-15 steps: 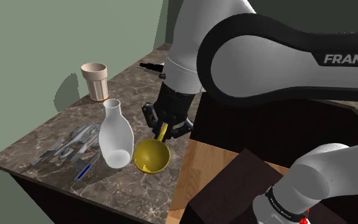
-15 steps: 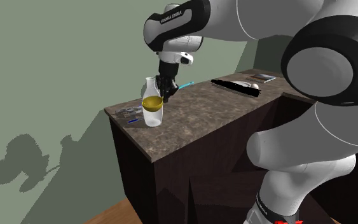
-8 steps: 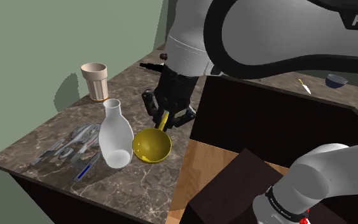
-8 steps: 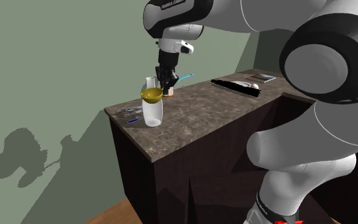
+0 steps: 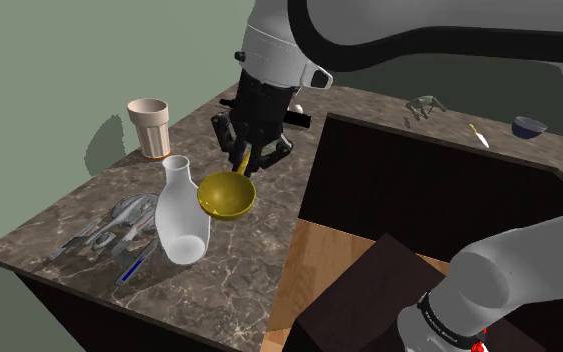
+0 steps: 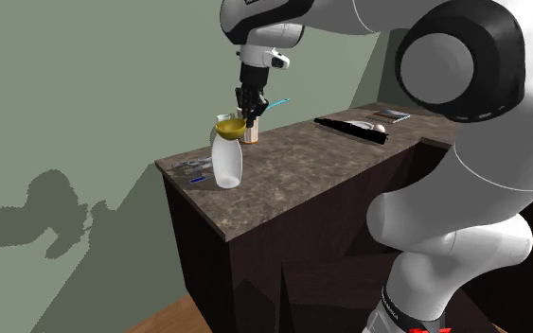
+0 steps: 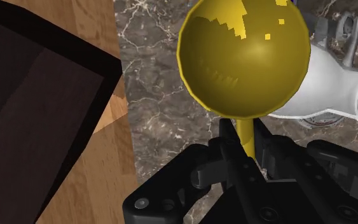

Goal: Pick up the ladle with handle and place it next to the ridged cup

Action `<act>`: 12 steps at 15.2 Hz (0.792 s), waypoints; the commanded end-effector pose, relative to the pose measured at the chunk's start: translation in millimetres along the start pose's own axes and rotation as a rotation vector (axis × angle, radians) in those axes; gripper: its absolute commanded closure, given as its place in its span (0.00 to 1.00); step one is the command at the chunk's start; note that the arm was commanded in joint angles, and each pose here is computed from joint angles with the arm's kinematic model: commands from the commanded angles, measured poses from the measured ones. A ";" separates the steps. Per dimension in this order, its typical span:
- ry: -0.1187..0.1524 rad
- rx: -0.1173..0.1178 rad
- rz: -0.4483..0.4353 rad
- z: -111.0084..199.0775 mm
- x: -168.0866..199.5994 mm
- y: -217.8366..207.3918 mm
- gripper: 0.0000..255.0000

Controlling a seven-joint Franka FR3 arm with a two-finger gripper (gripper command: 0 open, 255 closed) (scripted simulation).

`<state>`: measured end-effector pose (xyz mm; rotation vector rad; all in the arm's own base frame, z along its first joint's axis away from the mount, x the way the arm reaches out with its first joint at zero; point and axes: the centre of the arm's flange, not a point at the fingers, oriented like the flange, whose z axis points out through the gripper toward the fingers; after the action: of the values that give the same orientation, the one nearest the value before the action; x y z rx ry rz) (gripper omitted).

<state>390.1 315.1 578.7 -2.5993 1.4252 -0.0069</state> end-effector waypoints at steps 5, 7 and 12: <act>0.000 0.000 0.000 6.7 53.7 -54.7 1.00; 0.000 0.000 0.000 8.2 72.1 -73.6 1.00; 0.000 0.000 0.000 11.8 118.1 -120.8 1.00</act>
<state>542.4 284.5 577.5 -2.5980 1.4217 -0.0028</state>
